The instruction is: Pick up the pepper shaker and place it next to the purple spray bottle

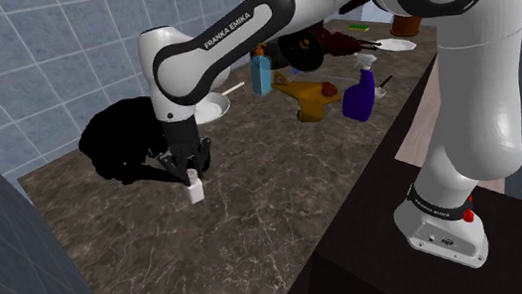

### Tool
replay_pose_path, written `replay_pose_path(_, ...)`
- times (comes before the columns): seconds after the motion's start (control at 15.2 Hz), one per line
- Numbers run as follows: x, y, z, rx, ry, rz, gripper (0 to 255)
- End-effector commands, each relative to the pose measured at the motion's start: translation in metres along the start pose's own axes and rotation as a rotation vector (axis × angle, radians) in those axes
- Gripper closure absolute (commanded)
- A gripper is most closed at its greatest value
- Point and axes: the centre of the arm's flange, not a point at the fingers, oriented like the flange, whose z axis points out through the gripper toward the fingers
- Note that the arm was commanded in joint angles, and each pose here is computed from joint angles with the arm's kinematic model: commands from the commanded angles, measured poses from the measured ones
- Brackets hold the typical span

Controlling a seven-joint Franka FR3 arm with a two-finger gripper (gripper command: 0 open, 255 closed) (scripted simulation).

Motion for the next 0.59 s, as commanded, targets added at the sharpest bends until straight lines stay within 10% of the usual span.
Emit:
replay_pose_path(0.0, -0.003, -0.001, -0.009, -0.001, -0.002, -0.001, 255)
replay_pose_path(0.53, -0.01, -0.008, -0.05, -0.001, -0.002, -0.001, 255)
